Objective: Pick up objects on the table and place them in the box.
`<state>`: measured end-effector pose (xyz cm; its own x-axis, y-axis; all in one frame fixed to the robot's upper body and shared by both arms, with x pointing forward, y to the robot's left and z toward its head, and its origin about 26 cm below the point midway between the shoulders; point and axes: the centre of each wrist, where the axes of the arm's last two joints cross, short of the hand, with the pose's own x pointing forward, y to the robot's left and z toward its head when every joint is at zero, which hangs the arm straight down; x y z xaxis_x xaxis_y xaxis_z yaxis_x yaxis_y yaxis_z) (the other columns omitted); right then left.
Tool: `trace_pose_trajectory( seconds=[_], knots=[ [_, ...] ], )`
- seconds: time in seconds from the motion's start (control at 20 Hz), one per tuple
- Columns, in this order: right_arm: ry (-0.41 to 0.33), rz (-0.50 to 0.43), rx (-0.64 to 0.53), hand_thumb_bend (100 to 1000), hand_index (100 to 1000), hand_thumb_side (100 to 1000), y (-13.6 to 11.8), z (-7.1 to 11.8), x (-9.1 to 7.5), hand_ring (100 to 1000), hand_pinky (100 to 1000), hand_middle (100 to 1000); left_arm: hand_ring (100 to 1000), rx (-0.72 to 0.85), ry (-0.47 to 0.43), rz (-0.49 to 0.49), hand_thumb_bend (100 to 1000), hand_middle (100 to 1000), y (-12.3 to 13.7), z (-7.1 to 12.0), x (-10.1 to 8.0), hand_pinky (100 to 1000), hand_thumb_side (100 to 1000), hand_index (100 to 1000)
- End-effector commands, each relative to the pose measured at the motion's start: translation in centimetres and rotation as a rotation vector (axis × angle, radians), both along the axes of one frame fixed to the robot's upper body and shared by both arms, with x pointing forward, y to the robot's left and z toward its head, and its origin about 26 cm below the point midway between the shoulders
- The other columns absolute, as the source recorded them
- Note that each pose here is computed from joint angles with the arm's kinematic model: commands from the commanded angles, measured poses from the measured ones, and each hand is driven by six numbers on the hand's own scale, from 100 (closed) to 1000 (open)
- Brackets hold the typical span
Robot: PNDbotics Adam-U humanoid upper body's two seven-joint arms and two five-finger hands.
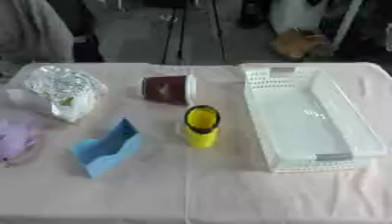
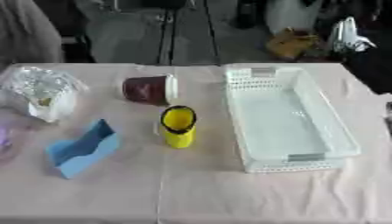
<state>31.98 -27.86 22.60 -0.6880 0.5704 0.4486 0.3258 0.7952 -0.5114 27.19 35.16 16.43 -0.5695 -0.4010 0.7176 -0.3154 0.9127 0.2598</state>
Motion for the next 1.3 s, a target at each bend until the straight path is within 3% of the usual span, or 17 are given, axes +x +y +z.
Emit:
trace_pose_trajectory(
  seconds=[0.05,1.05,1.25,1.3],
  knots=[
    [-0.027,0.003,-0.015,100,868,428,0.04,0.77,-0.25,651,589,798,689,0.039,-0.020,-0.004,408,656,0.18,1.10,-0.02,539,736,831],
    [-0.027,0.005,-0.015,100,868,425,0.06,0.77,-0.27,651,589,797,688,0.072,0.006,-0.015,409,654,0.16,1.12,-0.01,534,746,834],
    [-0.024,0.004,-0.017,100,868,426,0.04,0.73,-0.27,651,589,797,689,0.141,0.065,-0.016,424,655,0.35,1.15,0.25,525,745,839],
    [-0.024,0.006,-0.019,100,868,425,0.07,0.75,-0.26,652,589,797,702,0.230,0.133,-0.014,452,672,0.74,1.13,0.54,526,752,847]
  ],
)
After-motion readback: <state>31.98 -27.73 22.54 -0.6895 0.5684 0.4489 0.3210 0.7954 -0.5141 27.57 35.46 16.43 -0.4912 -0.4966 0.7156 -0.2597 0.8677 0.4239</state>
